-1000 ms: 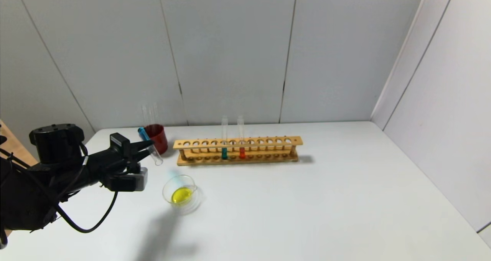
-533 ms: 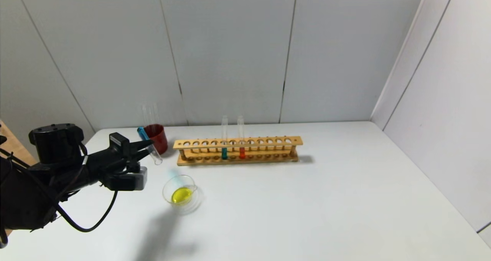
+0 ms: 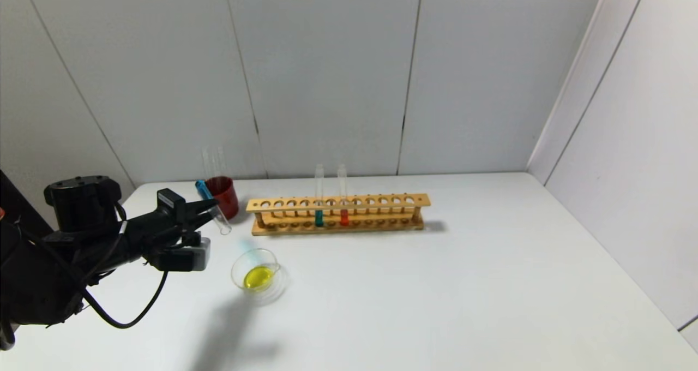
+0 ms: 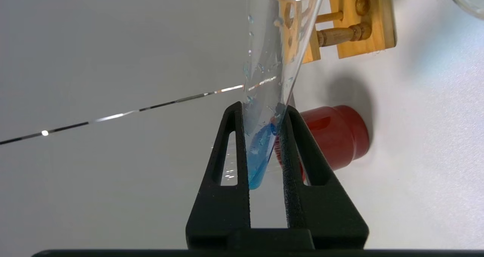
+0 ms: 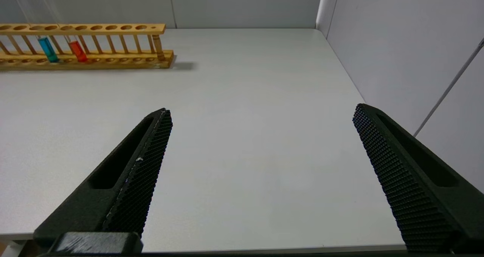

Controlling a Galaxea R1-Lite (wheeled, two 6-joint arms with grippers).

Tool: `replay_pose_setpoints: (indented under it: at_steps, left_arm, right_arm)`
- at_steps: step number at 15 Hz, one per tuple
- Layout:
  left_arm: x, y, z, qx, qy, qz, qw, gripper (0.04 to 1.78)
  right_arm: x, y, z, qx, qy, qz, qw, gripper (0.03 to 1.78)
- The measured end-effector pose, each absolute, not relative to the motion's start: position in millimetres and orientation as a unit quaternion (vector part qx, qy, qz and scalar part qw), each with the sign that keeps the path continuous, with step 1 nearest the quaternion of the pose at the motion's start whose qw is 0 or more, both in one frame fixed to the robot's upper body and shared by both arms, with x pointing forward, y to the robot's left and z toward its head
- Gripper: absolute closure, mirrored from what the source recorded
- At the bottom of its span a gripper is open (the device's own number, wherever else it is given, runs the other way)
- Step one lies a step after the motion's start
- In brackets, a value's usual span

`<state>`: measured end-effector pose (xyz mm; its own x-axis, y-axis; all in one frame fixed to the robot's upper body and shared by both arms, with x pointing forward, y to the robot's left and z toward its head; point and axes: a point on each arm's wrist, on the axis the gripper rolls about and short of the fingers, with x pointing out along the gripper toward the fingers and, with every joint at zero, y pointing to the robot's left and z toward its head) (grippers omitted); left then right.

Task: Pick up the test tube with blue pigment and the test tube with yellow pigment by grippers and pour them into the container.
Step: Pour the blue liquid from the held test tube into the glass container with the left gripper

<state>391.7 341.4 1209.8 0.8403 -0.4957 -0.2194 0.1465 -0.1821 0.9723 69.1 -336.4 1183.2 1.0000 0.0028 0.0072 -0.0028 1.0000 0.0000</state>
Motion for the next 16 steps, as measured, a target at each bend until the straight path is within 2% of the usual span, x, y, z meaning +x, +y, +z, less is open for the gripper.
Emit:
replay_pose_setpoints:
  at_steps: [16]
  left_arm:
    - [400.9, 340.3, 1209.1, 0.757, -0.125, -0.241, 0.594, 1.52]
  right_arm:
    - [69.1, -336.4, 1183.2, 0.000, -0.004, 0.001, 1.000, 0.06]
